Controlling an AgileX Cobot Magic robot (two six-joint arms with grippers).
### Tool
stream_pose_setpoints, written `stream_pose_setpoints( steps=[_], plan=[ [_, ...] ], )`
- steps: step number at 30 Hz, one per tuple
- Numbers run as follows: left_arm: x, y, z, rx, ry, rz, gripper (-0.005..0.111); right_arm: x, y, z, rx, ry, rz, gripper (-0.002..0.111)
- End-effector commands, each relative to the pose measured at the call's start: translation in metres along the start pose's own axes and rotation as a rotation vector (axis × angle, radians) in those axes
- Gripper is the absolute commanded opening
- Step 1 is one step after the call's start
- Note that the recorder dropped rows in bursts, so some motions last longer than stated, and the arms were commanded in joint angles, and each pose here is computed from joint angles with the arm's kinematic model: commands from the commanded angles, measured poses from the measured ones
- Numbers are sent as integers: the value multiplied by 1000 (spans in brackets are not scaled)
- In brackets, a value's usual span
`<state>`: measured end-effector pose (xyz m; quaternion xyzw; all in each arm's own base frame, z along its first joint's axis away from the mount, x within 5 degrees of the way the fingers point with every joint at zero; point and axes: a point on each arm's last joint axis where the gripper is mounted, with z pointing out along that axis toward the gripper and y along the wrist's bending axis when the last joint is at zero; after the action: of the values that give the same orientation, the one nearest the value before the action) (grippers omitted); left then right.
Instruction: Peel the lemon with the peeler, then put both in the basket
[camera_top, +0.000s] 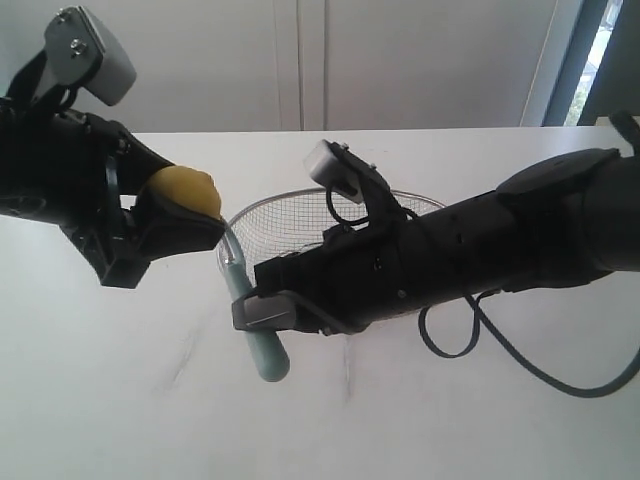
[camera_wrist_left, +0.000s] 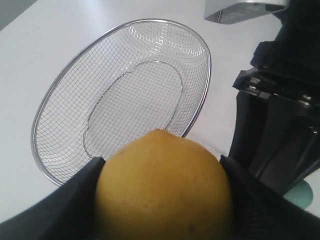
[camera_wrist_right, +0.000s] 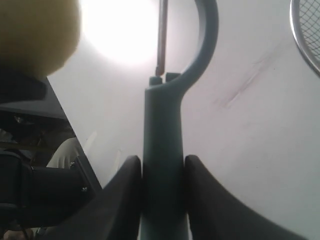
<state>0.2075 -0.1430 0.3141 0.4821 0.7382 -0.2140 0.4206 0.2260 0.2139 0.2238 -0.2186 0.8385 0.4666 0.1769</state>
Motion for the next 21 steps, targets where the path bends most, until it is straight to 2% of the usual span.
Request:
stream_pose_setpoints(
  steps=[1,21],
  plan=[
    [-1,1,6,8,-20,-47,0,1,2,2,-5,-3,-8,0],
    [5,7,17,7,12,-64,0,0,1,2,8,-12,-13,0]
  ],
)
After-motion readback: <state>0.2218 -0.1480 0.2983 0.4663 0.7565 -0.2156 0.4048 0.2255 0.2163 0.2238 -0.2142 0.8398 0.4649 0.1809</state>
